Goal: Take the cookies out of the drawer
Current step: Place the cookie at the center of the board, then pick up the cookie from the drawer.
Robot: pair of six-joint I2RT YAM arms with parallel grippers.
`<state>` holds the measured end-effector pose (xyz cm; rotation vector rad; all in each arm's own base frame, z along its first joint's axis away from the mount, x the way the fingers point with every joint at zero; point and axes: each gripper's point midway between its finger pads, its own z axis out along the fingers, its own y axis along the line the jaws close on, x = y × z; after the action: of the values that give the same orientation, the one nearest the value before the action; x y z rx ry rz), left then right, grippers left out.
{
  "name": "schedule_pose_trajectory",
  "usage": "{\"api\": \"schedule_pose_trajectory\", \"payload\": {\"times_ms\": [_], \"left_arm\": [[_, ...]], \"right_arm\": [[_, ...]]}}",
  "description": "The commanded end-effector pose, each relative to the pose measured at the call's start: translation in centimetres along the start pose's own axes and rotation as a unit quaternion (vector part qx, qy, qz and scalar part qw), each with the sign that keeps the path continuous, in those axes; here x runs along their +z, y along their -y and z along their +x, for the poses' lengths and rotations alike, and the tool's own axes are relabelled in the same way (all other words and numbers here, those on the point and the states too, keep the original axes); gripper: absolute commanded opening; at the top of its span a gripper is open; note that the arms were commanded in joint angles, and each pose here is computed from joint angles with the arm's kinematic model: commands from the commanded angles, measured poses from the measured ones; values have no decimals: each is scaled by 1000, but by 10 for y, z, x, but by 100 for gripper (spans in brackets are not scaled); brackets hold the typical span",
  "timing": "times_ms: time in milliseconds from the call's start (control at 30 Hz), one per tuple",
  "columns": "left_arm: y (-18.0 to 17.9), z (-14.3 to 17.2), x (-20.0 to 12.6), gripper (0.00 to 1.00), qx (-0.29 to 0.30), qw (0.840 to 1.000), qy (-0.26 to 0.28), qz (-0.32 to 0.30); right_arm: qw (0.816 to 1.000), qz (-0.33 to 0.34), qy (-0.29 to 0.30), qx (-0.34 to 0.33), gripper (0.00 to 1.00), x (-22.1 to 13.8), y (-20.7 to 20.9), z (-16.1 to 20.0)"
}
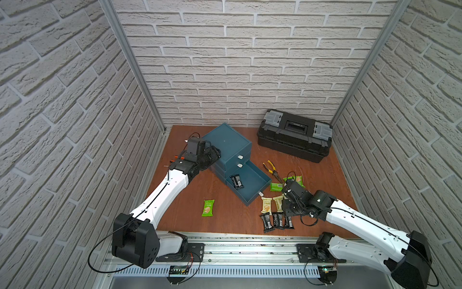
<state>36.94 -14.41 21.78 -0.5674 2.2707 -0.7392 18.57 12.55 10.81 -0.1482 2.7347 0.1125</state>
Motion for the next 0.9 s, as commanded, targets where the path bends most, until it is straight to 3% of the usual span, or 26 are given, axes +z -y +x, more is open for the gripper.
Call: {"api": "schedule_pose_trajectory", "payload": {"times_ms": [0, 300, 500, 867], "left_arm": [[-50, 29, 11, 66, -8, 995, -52, -88], [-51, 30, 13, 66, -9, 994, -56, -89], [-52, 32, 15, 66, -11, 994, -59, -90], [-52, 33, 15, 66, -13, 994, -61, -89]], "right_arm": [[997, -43, 49, -47, 54, -5, -28, -37], [987, -126, 42, -85, 54, 26, -119, -106], [990, -132, 51, -27, 53, 58, -147, -137], [986, -152, 37, 55, 53, 109, -176, -149]]}}
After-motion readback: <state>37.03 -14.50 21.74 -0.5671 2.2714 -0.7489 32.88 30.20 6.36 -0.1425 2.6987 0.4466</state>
